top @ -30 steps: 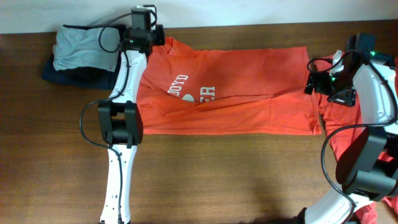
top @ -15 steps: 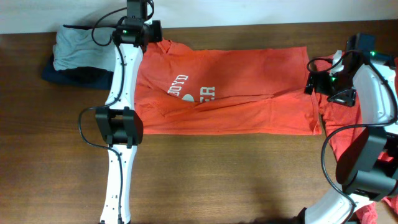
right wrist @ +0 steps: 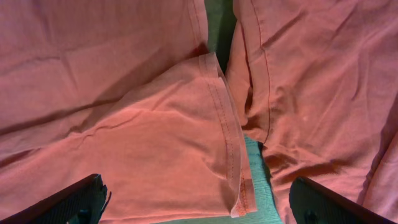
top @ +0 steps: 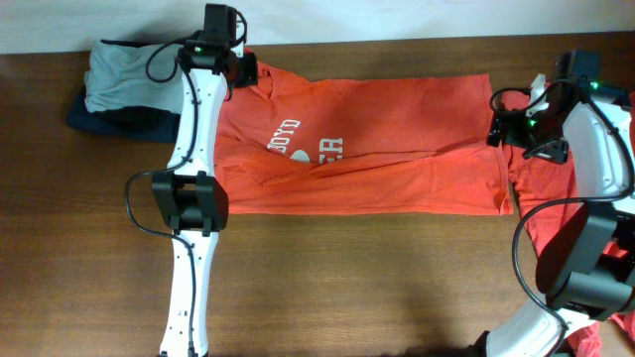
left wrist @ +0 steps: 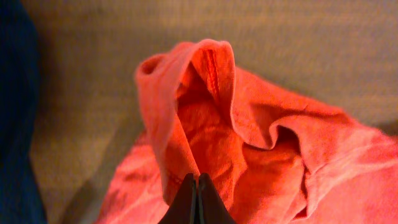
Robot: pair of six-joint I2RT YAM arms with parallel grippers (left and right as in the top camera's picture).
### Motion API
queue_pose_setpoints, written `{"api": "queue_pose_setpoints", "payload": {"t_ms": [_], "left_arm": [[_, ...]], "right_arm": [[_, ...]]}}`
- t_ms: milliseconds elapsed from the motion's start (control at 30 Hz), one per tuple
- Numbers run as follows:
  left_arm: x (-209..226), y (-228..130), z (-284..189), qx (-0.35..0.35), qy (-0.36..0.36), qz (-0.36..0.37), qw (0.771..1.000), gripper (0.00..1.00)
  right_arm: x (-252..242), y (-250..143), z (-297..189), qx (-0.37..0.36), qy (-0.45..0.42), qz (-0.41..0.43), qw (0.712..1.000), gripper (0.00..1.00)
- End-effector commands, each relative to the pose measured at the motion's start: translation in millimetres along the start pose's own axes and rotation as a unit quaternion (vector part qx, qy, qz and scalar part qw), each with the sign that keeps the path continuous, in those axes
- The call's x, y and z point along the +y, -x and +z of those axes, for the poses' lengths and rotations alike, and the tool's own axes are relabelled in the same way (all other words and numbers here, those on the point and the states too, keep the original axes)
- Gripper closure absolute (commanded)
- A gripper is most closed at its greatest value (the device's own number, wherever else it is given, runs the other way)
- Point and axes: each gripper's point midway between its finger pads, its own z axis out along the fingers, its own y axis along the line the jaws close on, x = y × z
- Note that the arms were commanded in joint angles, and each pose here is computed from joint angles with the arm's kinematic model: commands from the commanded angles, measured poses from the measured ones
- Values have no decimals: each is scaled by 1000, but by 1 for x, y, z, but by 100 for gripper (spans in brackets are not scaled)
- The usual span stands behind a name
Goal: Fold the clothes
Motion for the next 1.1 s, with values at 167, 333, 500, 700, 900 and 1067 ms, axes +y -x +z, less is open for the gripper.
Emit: {"api": "queue_pose_setpoints", "payload": {"t_ms": [167,333,500,700,900,1067], "left_arm": [[7,-8,-16,20,21,0,1000,75],[6,10,-46,-11,21,-21,999,43],[-13,36,-52,-63,-16,-55,996,42],[-54,51,-42,-102,-45,-53,992,43],[-50,37,-15,-94,0,-81,992,47],[-46,30,-2,-83,3,-105,991,51]], "right_arm": [[0,-2,-1,1,1,-6,1000,1],[0,-1,-1,1,1,-5,1000,1],[0,-1,-1,1,1,-5,1000,1],[0,-2,0,3,1,-5,1000,1],[-1,-7,9,7,1,-5,1000,1],[-2,-5,15,-1,1,-6,1000,1]]}}
